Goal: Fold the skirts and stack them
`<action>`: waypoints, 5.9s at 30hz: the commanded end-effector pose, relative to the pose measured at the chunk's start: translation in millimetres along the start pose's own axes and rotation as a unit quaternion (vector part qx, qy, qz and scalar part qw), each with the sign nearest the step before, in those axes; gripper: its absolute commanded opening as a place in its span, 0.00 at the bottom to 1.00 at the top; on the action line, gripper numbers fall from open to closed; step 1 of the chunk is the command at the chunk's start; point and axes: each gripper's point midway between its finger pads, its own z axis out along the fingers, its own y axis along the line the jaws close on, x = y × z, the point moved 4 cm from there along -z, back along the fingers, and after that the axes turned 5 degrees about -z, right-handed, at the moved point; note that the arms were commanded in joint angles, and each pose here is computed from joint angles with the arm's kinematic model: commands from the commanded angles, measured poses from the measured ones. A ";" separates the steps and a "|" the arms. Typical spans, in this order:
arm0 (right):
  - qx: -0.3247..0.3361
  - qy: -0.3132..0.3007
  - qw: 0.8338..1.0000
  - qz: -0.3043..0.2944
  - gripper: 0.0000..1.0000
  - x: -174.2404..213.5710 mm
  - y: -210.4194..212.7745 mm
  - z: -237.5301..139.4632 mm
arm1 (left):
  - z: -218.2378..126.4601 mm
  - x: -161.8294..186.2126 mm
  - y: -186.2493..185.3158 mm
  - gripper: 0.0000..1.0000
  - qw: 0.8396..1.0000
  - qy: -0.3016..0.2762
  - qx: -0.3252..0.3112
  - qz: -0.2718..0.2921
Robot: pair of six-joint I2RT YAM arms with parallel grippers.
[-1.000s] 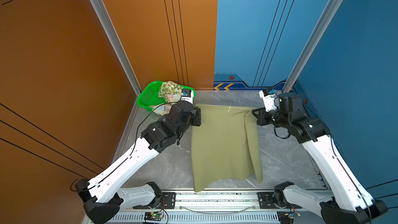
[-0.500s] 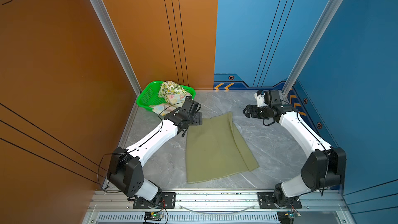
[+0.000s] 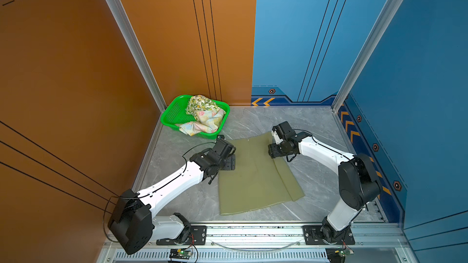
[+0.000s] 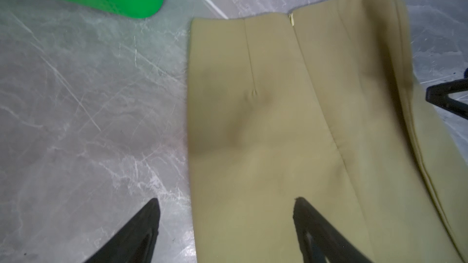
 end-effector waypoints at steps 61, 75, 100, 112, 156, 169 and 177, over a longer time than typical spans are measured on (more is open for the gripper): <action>-0.087 -0.072 0.992 0.061 0.87 -49.7 88.2 -80.6 | 44.1 102.2 37.8 0.00 0.994 0.074 0.039 -0.068; -0.038 -0.162 0.968 0.186 0.93 2.3 -40.1 -163.3 | 63.1 117.0 -112.7 0.00 0.990 0.069 0.120 -0.020; -0.031 -0.083 0.995 -0.050 0.85 -10.9 68.2 -70.4 | 3.2 70.6 5.6 0.58 0.990 0.028 0.089 -0.109; 0.002 -0.037 0.982 -0.187 0.61 -33.0 152.7 22.2 | -5.8 67.0 61.3 0.41 0.970 0.024 0.108 -0.215; -0.074 -0.023 0.985 -0.151 0.51 -42.9 188.8 22.2 | 0.4 69.2 66.3 0.36 0.969 0.021 0.109 -0.221; 0.007 -0.054 0.998 0.032 0.71 -4.0 49.8 -30.4 | -0.3 34.7 13.7 0.58 0.996 -0.011 0.060 -0.065; 0.030 -0.051 0.983 0.176 0.73 37.0 -41.6 -28.7 | 25.3 6.0 -69.4 0.60 0.995 -0.002 0.041 0.090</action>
